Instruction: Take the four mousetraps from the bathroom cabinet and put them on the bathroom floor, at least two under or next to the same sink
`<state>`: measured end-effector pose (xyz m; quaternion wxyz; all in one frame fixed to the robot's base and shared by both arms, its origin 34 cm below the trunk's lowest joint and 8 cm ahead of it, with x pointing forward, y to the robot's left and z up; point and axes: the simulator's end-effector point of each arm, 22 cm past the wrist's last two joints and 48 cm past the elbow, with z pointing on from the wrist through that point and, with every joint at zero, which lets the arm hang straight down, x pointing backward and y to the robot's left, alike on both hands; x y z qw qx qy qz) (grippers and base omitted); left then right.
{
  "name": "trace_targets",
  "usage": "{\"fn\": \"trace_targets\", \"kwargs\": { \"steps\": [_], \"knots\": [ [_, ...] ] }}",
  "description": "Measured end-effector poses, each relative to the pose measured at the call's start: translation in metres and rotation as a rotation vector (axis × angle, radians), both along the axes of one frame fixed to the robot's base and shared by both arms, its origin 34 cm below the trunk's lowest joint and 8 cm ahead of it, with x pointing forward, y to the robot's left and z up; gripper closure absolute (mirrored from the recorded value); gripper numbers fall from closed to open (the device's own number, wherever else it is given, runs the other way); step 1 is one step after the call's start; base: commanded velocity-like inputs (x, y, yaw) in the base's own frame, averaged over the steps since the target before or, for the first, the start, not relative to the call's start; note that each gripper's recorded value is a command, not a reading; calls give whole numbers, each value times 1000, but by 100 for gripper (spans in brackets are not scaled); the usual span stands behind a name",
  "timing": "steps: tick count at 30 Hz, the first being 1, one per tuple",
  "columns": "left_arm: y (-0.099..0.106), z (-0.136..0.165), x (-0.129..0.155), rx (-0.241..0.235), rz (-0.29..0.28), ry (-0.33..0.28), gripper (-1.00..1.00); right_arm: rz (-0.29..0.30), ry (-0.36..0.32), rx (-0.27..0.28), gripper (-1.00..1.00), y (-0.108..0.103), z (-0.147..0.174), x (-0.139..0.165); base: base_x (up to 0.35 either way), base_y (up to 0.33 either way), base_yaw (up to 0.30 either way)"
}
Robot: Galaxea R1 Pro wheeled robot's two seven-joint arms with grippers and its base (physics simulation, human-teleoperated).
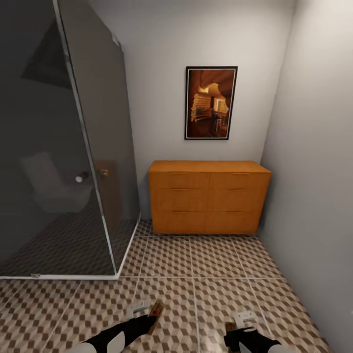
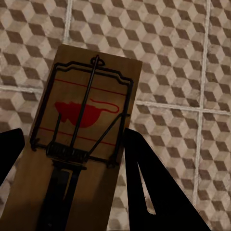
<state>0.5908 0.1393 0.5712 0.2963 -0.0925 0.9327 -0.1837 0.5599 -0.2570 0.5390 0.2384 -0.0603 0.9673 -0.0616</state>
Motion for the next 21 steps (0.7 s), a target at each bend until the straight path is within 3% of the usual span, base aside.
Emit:
{"fn": "trace_targets", "kwargs": {
  "steps": [21],
  "knots": [
    [0, 0, 0, 1, -1, -1, 100, 28, 2, -16, 100, 1, 0, 0, -338, 0, 290]
  ]
}}
